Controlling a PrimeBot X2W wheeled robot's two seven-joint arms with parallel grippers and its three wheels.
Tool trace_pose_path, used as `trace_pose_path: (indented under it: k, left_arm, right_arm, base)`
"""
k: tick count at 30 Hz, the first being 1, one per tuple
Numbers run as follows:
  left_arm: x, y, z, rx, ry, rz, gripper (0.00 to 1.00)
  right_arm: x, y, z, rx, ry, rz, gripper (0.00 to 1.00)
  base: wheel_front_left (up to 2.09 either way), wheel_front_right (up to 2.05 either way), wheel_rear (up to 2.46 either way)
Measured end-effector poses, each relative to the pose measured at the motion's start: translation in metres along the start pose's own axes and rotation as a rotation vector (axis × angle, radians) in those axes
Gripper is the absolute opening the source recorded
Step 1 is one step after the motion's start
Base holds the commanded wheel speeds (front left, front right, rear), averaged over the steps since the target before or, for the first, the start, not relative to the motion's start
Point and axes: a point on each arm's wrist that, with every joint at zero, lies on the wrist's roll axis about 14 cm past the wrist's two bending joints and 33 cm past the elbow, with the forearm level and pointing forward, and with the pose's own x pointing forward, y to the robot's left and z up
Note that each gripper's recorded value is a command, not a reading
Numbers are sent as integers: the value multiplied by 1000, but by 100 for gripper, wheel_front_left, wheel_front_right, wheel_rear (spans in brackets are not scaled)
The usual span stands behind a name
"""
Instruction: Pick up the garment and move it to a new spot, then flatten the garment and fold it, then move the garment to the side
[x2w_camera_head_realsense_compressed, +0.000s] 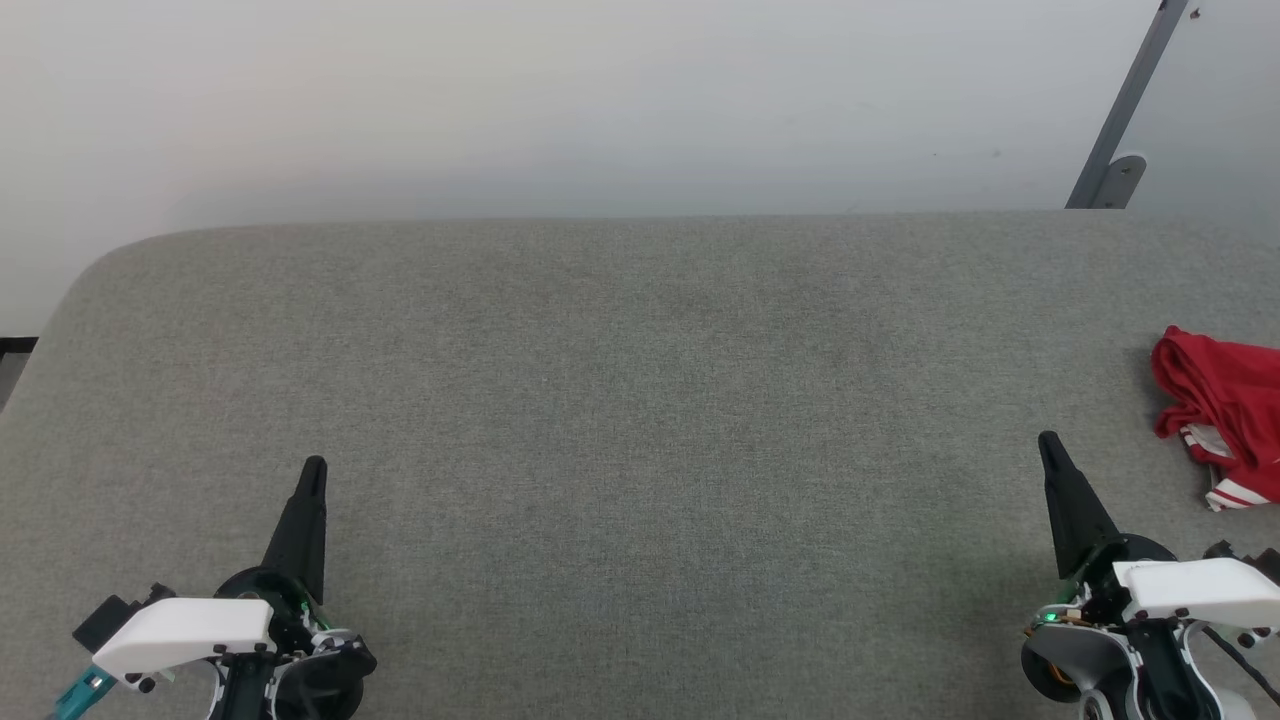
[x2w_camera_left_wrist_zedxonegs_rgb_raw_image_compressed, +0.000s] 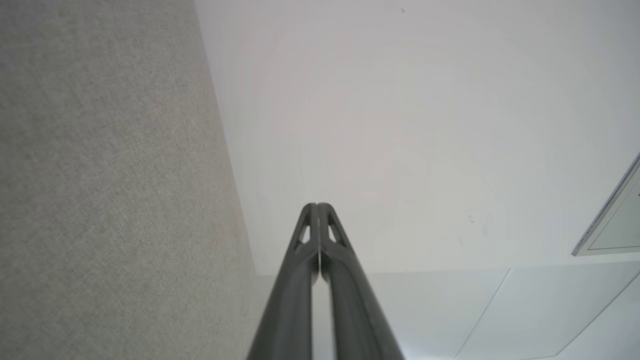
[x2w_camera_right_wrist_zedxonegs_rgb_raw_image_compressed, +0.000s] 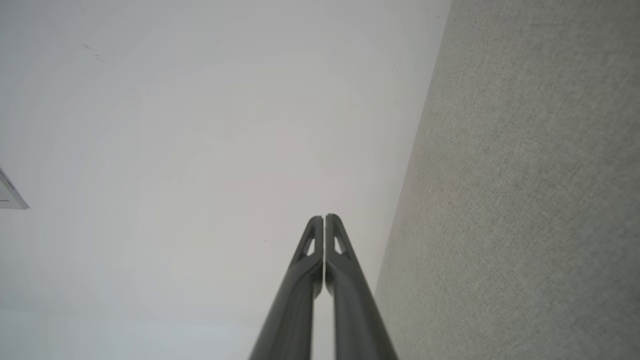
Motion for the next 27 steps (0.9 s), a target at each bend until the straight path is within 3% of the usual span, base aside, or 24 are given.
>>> trace_pose_path:
  k: [27]
  left_arm:
    - [0, 0, 0, 0, -2, 0, 0]
  right_arm:
    - [0, 0, 0, 0, 0, 0, 0]
  base:
    - [0, 0, 0]
